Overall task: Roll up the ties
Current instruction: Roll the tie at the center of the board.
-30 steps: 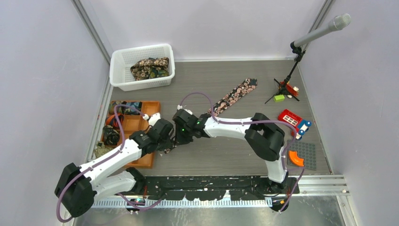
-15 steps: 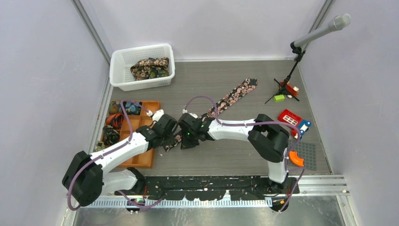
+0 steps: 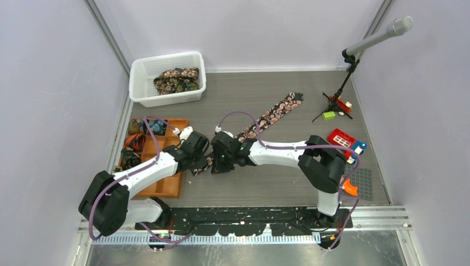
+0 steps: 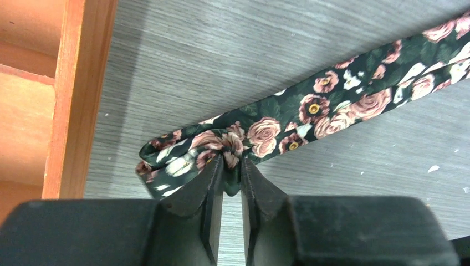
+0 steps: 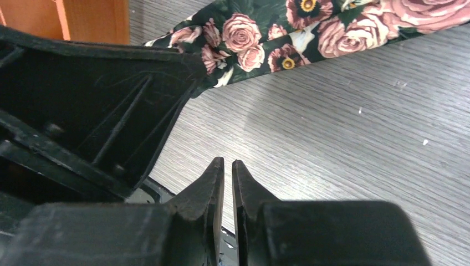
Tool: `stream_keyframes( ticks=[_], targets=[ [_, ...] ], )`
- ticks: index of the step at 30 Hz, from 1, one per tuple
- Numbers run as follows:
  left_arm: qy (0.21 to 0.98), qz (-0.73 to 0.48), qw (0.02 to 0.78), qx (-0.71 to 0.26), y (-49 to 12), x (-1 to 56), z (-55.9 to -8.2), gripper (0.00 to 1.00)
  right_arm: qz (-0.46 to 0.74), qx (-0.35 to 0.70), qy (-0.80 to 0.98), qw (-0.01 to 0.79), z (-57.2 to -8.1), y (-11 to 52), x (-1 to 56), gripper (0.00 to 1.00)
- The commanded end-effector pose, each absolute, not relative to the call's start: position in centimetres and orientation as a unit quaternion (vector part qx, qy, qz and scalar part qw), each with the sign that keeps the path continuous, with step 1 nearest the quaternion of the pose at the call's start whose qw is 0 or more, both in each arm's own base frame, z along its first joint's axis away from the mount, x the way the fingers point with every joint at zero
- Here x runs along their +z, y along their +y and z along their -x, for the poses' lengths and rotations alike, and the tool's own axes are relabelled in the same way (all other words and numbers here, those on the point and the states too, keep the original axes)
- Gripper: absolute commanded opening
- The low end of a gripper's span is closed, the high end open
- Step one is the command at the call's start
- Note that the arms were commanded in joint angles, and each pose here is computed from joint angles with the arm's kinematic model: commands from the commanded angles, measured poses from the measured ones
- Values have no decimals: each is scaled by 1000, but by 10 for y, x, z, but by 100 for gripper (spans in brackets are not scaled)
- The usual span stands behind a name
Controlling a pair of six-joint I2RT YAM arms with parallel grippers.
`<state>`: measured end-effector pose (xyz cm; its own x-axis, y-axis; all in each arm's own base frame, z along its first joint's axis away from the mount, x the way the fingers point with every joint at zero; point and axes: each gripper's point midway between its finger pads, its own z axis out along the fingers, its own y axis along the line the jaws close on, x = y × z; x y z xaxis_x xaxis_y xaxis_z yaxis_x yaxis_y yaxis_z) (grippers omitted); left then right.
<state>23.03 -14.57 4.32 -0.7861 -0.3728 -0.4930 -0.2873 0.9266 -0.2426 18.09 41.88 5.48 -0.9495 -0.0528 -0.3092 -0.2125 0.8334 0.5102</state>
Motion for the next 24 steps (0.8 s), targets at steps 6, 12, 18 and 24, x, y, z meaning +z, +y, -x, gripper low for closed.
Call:
stream_keyframes(
  ticks=[6,12,18,24],
  targets=[
    [923,199,311,-106,-150,59,-251,46,83,331,925,168,-194,444,80,19],
    [920,213,311,-112,-147,59,-250,46,84,338,921,173,-201,453,85,25],
    [915,224,313,-121,-147,62,-249,46,73,350,917,177,-211,458,86,32],
    [907,240,322,-127,-142,66,-247,44,69,365,912,173,-215,463,89,34]
  ],
)
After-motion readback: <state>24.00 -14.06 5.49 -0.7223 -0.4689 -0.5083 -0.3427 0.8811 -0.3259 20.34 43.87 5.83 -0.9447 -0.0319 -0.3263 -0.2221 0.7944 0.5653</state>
